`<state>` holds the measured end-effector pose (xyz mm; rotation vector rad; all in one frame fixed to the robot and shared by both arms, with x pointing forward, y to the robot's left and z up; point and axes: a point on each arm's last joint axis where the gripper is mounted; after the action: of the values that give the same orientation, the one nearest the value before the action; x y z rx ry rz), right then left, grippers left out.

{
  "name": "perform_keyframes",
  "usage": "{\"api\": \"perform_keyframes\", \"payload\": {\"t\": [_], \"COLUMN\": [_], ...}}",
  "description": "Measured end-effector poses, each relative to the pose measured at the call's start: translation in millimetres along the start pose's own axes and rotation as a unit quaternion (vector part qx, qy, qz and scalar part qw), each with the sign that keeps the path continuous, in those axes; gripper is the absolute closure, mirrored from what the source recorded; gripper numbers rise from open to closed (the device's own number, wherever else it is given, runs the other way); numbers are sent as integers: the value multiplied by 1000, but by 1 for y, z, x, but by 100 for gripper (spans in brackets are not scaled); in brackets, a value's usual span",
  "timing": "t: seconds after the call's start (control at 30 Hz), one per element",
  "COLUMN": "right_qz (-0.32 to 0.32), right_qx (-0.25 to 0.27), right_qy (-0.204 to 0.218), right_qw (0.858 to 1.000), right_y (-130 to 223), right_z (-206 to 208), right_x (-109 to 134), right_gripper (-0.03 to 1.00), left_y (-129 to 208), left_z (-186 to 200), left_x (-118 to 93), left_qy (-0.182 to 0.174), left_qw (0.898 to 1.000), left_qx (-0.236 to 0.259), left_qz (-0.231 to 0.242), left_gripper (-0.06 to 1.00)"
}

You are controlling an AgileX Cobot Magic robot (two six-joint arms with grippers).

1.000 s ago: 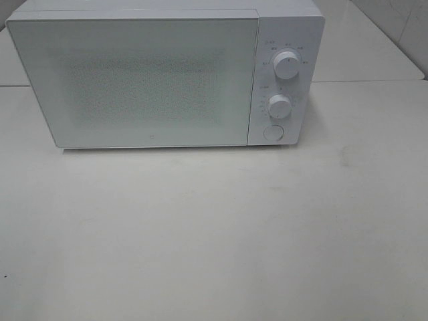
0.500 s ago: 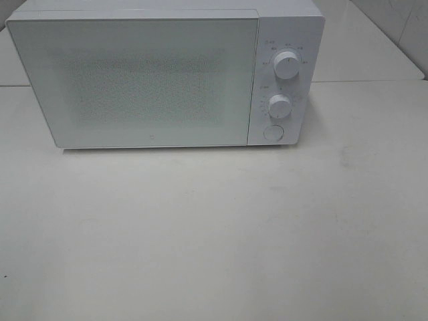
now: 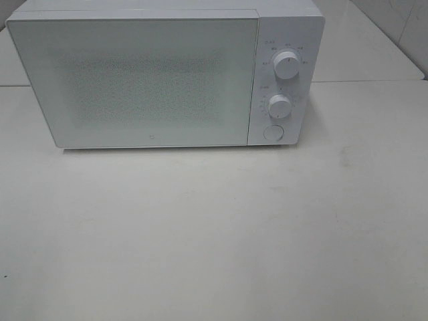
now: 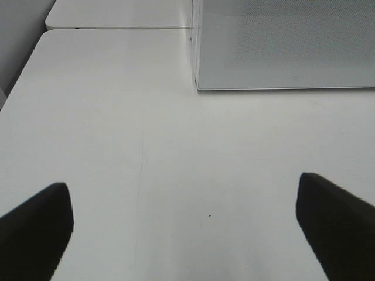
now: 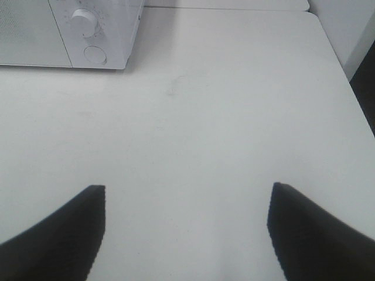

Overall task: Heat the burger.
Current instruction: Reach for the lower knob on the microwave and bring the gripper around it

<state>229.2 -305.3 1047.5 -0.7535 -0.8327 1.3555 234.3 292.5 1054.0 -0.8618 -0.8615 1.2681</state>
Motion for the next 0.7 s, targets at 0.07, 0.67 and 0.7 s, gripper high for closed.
{"api": "perform_keyframes", "payload": {"t": [0.07, 0.67, 0.7], "right_qz": [0, -3, -2], "right_qx": [0, -17, -16], "right_qy": [0, -3, -3], "right_qw": [1000, 1000, 1000], "right_y": [0, -7, -13], "right_z": [0, 4, 2], "right_x": [0, 1, 2], "right_gripper": [23, 23, 23], "left_y": [0, 0, 0], "left_z": [0, 0, 0], "left_x": [0, 0, 0], "left_qy": [0, 0, 0], "left_qw": [1000, 1000, 1000], "left_qx": [0, 0, 0], "left_qz": [0, 0, 0], "left_gripper": [-3, -3, -3]}}
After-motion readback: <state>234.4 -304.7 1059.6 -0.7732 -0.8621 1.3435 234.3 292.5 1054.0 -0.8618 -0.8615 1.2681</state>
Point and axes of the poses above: a point on each arm's last joint axis where the gripper is mounted, z pointing back along that axis away from the gripper, x along the wrist's bending axis when the last joint is at zero, y = z × x, and after that the axes turned 6 degrees about -z, right-handed
